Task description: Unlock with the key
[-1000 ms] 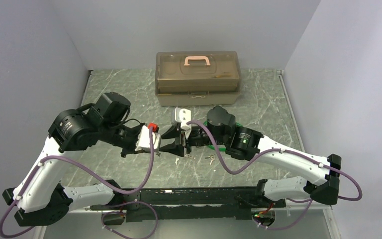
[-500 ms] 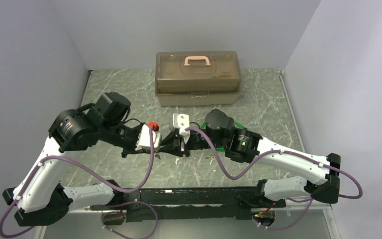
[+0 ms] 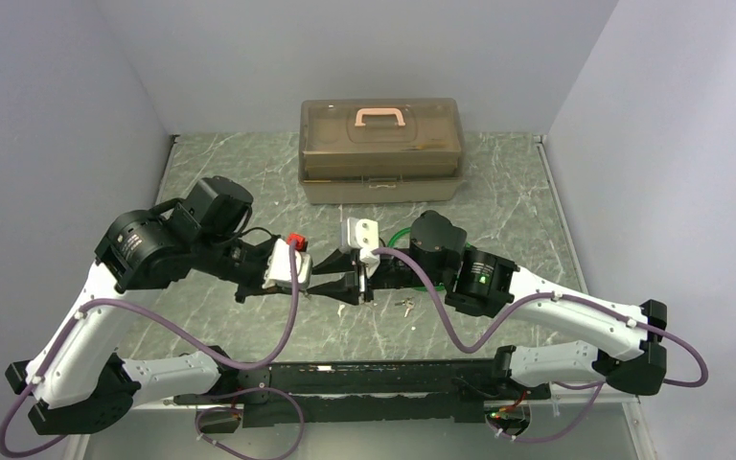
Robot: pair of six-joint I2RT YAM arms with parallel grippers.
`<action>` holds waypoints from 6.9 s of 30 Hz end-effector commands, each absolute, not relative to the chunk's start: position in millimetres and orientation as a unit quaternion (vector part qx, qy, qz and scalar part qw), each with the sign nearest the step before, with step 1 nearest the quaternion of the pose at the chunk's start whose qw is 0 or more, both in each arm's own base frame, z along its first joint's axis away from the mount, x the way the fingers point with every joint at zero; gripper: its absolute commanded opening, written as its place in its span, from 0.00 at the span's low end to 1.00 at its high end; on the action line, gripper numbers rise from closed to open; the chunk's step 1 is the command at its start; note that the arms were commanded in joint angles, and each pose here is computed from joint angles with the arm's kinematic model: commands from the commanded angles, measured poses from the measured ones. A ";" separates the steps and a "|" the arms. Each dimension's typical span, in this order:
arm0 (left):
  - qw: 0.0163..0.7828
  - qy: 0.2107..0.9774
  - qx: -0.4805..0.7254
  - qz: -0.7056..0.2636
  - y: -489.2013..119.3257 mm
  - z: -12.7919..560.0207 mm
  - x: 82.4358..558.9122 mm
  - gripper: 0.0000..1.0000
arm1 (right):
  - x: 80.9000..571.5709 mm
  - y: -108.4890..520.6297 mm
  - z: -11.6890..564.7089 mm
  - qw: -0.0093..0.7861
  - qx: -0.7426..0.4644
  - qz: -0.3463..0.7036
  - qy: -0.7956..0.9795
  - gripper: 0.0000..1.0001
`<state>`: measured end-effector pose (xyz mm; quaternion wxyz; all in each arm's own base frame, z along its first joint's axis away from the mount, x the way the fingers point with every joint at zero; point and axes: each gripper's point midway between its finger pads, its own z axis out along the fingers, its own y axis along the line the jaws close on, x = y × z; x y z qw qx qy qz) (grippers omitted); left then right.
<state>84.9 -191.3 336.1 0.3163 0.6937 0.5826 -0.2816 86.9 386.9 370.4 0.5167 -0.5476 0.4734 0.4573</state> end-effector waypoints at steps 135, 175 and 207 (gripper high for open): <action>0.165 0.715 0.668 -0.121 -189.8 77.5 239.6 0.68 | 122.2 198.2 358.6 0.606 -0.221 0.443 0.623 0.00; 0.200 0.543 0.773 -0.260 -222.2 42.9 239.2 0.68 | 140.8 217.4 378.9 0.608 -0.229 0.423 0.631 0.00; 0.316 0.491 0.786 -0.201 -232.1 225.6 225.4 0.00 | 145.8 221.1 413.3 0.620 -0.227 0.422 0.622 0.00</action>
